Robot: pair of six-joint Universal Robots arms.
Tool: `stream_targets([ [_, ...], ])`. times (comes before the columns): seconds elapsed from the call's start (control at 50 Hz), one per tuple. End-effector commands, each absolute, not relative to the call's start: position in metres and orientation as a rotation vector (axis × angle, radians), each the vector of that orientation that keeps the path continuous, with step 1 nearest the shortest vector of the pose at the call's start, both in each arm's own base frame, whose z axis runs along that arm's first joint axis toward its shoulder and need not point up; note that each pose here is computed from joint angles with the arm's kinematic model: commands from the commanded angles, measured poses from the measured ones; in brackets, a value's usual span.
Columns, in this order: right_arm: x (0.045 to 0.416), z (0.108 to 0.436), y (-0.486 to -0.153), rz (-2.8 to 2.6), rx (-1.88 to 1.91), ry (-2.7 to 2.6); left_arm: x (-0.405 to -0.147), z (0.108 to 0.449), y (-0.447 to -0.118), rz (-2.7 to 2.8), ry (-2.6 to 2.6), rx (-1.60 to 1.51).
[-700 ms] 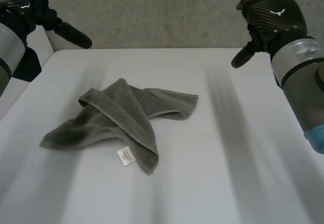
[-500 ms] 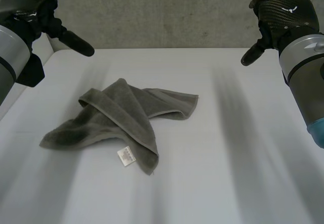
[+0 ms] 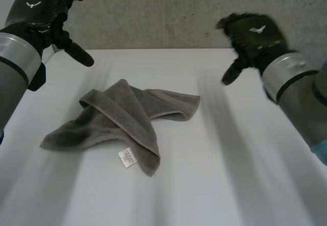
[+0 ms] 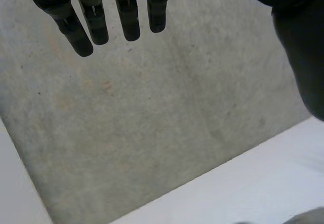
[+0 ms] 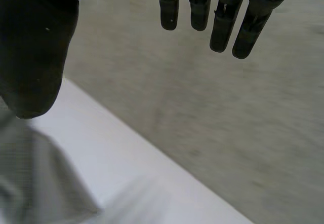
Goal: Fold the towel.
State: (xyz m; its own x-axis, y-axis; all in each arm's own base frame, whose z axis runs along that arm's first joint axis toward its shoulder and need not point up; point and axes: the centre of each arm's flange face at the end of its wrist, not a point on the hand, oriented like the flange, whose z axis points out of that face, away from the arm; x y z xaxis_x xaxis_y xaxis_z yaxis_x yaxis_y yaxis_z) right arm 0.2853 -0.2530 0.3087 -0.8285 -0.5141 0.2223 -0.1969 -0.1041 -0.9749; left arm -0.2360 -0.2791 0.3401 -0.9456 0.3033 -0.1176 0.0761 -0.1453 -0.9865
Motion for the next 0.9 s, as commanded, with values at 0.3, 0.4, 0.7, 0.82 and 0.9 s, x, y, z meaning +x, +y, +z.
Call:
stream_targets([
  [0.3, 0.407, 0.131, -0.206, -1.425, -1.048, 2.036, -0.242, 0.150, -0.386, 2.009, -2.170, -1.208],
  [0.4, 0.414, 0.122, -0.209, -1.450, -1.041, 2.045, -0.243, 0.140, -0.389, 2.000, -2.176, -1.224],
  [0.7, 0.429, 0.126, -0.217, -1.530, -1.009, 2.008, -0.244, 0.134, -0.394, 1.981, -2.185, -1.227],
  [0.82, 0.432, 0.117, -0.220, -1.520, -1.012, 2.024, -0.245, 0.124, -0.388, 1.921, -2.187, -1.248],
  [0.9, 0.431, 0.113, -0.219, -1.508, -1.009, 2.033, -0.245, 0.124, -0.389, 1.924, -2.191, -1.246],
])
